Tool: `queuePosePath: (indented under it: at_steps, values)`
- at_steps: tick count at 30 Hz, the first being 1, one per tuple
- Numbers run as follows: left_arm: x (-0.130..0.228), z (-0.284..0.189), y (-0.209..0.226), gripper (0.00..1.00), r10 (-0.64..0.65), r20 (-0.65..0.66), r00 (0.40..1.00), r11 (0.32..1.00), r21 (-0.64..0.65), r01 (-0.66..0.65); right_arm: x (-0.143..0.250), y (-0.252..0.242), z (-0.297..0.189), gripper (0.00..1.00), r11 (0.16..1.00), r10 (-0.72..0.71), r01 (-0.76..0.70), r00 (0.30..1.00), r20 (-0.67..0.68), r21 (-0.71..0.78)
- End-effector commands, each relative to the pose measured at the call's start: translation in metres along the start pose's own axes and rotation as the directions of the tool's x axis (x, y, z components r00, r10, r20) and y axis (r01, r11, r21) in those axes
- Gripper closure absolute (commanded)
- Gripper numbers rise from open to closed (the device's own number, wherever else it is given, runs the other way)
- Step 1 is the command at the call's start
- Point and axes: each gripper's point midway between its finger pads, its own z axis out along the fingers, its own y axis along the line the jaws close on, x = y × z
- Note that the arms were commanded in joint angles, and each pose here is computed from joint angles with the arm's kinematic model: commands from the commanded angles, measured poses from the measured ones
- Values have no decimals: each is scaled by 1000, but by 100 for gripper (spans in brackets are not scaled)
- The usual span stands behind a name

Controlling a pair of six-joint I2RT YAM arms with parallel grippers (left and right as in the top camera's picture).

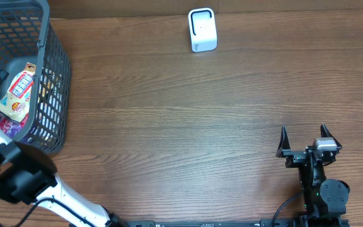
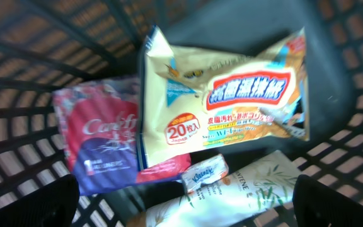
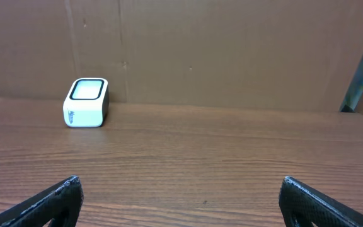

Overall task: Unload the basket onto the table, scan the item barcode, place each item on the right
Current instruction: 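Move the left gripper into the grey basket toward the yellow snack bag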

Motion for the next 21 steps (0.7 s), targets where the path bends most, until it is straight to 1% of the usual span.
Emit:
queuePosePath:
  at_steps: [1,3,12,16,21]
  values:
    - [8,40,1,0,36,-46,998,991,-127,-42,2,0,0,0,1000,-1,1,1000,3,-1]
    - [9,51,4,1,26,-49,998,983,-178,-34,2,0,0,0,1000,-1,1,1000,3,-1]
    - [11,94,-5,0,38,-80,996,981,-188,-52,2,0,0,0,1000,-1,1,1000,3,-1]
    - [20,117,-3,0,4,-118,993,977,-210,-29,2,0,0,0,1000,-1,1,1000,3,-1]
    - [20,136,-10,0,7,-124,992,983,-181,-29,2,0,0,0,1000,-1,1,1000,3,-1]
